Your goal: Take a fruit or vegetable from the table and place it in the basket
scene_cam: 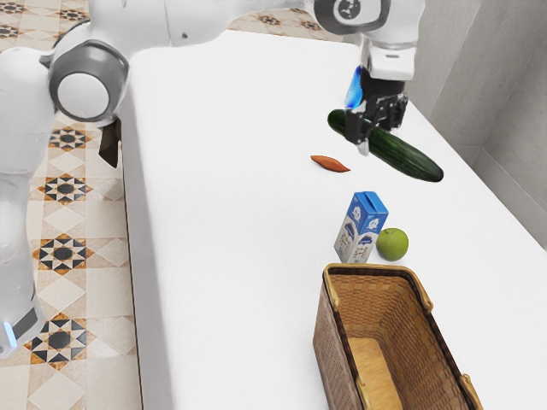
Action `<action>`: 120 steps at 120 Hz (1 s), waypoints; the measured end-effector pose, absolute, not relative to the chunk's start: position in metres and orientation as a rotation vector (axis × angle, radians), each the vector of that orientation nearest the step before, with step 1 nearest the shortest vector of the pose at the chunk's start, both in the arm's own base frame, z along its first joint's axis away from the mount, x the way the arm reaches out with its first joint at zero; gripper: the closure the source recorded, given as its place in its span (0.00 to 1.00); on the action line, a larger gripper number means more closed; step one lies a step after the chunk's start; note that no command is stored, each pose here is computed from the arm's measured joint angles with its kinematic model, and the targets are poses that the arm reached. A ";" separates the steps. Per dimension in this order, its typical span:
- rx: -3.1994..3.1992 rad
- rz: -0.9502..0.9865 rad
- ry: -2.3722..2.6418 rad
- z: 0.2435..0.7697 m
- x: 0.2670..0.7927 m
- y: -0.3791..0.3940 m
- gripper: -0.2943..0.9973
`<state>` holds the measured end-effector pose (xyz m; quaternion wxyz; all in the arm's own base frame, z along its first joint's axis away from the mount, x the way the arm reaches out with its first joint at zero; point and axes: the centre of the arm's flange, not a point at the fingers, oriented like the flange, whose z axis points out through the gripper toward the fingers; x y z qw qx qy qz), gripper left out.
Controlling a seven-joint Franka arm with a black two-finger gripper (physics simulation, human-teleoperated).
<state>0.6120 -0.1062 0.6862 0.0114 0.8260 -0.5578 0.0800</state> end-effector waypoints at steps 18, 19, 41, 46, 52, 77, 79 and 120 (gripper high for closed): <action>2.434 0.199 -1.995 0.692 0.575 -0.198 0.61; 2.426 0.198 -2.010 0.693 0.571 -0.202 0.61; 2.267 0.152 -2.216 0.679 0.529 -0.282 0.62; 2.240 0.161 -2.242 0.680 0.523 -0.294 0.62; 2.213 0.168 -2.266 0.679 0.516 -0.305 0.62; 2.121 0.136 -2.281 0.625 0.537 -0.338 0.63; 2.111 0.141 -2.285 0.622 0.538 -0.342 0.63; 2.044 0.221 -2.312 0.585 0.564 -0.382 0.63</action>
